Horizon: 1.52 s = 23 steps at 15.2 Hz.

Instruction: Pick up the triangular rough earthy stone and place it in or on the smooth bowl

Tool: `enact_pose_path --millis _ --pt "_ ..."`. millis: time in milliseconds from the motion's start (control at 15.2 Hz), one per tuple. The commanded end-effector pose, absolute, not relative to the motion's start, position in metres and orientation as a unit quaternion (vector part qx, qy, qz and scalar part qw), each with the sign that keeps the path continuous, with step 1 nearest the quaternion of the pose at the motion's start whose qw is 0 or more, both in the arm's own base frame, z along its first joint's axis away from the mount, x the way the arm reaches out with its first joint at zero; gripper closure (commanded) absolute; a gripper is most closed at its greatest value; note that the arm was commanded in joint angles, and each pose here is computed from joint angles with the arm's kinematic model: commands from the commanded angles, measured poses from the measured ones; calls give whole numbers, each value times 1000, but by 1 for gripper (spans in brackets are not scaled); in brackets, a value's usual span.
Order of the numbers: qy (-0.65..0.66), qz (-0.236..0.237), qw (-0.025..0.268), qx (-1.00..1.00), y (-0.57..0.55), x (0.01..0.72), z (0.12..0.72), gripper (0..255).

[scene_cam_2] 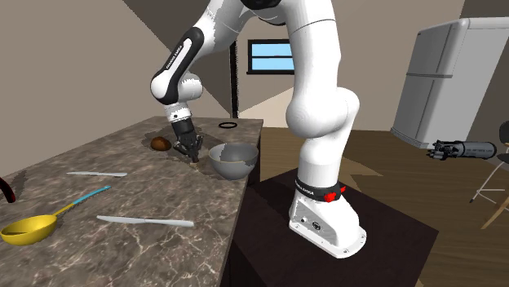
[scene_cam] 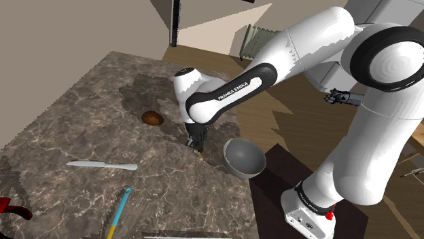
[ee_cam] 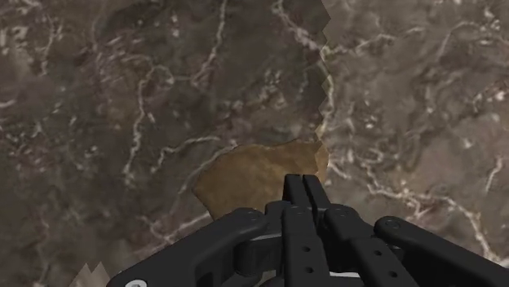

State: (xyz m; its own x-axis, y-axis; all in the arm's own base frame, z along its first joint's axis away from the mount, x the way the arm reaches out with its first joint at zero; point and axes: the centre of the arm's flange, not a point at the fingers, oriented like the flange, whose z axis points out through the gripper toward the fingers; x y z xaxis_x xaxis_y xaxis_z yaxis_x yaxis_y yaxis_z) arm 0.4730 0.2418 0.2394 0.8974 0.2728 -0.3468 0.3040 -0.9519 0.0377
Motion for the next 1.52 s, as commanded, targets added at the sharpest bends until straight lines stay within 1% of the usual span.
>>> enact_pose_path --millis 0,198,264,396,462,924,1452 --pt "148 -172 46 973 242 473 239 255" --pt "148 -171 45 973 242 473 239 255" --pt "148 -171 45 973 242 473 239 0" --pt "17 30 101 994 243 395 262 0" --pt "1 54 107 993 245 385 263 0" --pt "1 54 107 993 236 390 224 0" --pt "1 54 107 993 236 390 224 0"
